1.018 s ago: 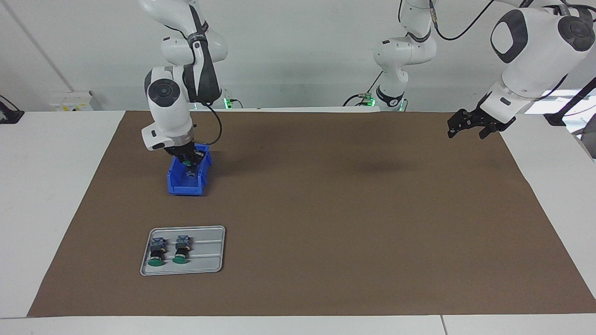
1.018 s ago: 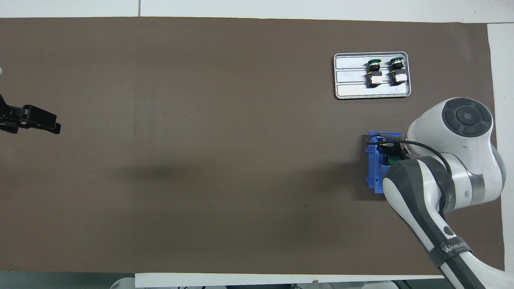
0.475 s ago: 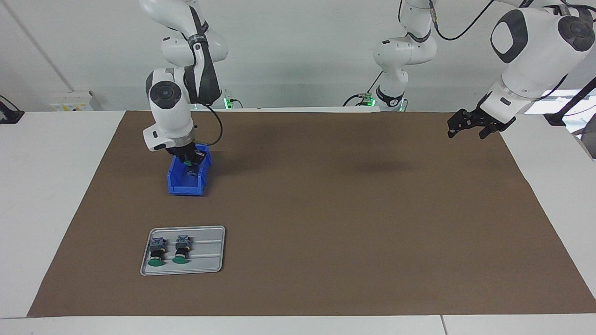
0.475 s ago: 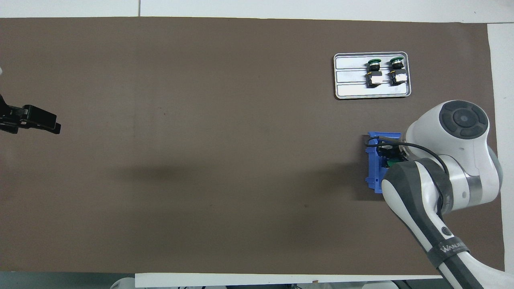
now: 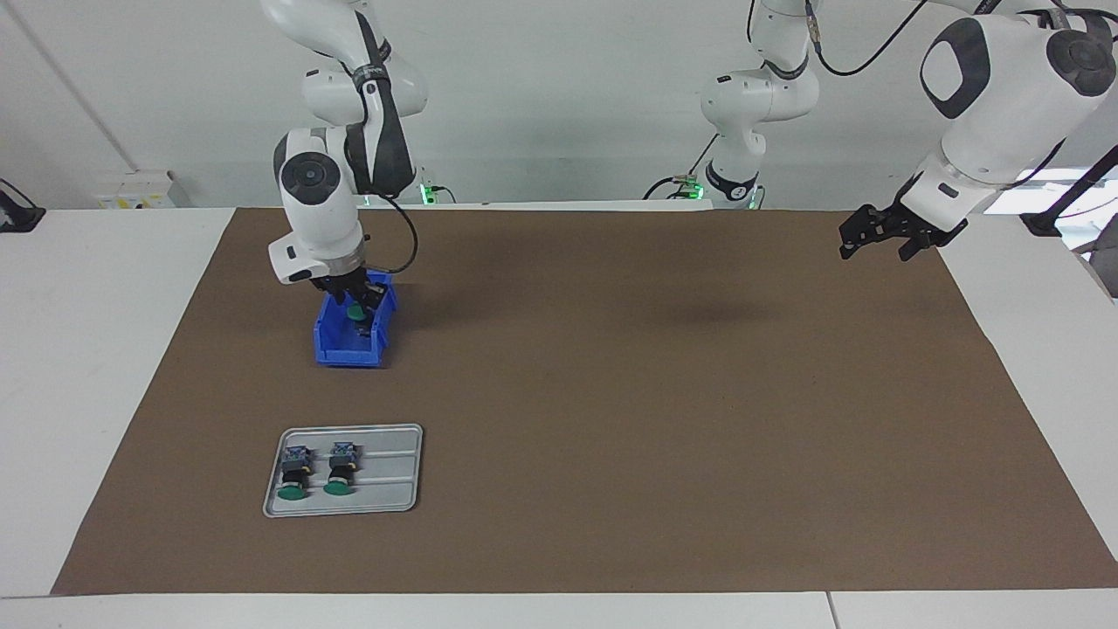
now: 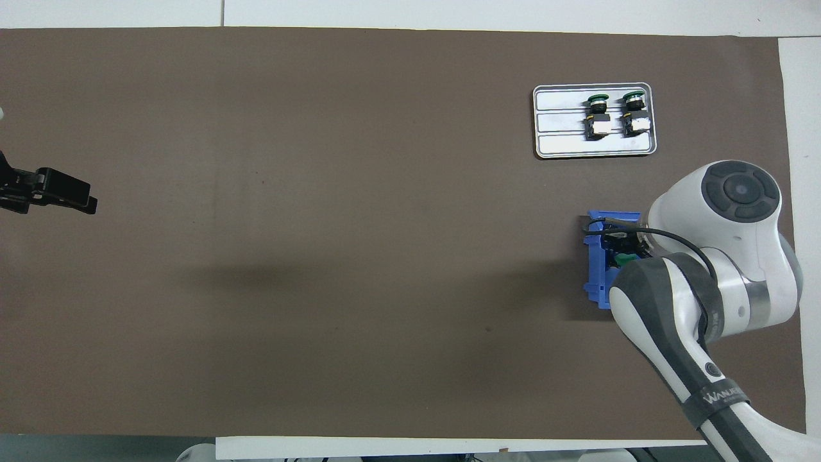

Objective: Place and press button with both arms

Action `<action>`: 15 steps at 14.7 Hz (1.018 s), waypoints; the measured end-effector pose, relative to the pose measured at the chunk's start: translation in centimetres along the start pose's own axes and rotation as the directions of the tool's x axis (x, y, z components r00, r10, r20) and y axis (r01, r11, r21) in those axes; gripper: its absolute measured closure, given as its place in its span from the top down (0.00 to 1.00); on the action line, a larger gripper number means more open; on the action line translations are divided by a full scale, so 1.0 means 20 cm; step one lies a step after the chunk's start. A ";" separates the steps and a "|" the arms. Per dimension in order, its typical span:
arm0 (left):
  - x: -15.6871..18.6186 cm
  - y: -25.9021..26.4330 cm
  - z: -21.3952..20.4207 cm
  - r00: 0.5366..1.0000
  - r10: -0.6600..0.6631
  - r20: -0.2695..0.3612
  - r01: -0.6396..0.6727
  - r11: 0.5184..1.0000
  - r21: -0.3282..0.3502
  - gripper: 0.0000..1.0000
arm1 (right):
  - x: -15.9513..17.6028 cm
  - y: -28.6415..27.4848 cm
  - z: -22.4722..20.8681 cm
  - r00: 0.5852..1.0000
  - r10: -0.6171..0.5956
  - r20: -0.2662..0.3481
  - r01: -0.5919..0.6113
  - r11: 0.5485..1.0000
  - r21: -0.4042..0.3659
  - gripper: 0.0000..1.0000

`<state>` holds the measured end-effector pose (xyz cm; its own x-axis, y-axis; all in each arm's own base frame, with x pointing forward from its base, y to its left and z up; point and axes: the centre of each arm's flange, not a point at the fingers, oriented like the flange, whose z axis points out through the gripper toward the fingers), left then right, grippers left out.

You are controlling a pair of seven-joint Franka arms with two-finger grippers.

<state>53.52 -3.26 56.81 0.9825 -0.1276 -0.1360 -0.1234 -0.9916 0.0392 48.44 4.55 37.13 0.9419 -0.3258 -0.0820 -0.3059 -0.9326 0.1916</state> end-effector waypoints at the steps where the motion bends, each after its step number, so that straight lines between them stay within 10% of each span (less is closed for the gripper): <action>1: 0.00 0.00 0.00 1.000 0.000 0.000 0.000 1.000 0.000 1.00 | 0.00 0.00 0.00 1.000 0.000 -0.001 0.000 1.000 0.000 0.57; 7: 0.00 0.00 0.00 1.000 0.000 0.000 0.000 1.000 0.000 1.00 | 0.04 0.00 -0.10 0.999 -0.013 -0.030 0.013 1.000 0.013 0.78; 15: 0.00 0.00 0.00 1.000 0.000 0.000 0.000 1.000 0.000 1.00 | 0.12 0.03 -0.76 0.992 -0.109 -0.069 0.115 0.989 0.092 0.99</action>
<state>53.52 -3.26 56.81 0.9825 -0.1276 -0.1360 -0.1234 -0.9916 0.0392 52.64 5.61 51.81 0.9769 -0.2109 -0.0350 -0.2070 -0.9742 0.0902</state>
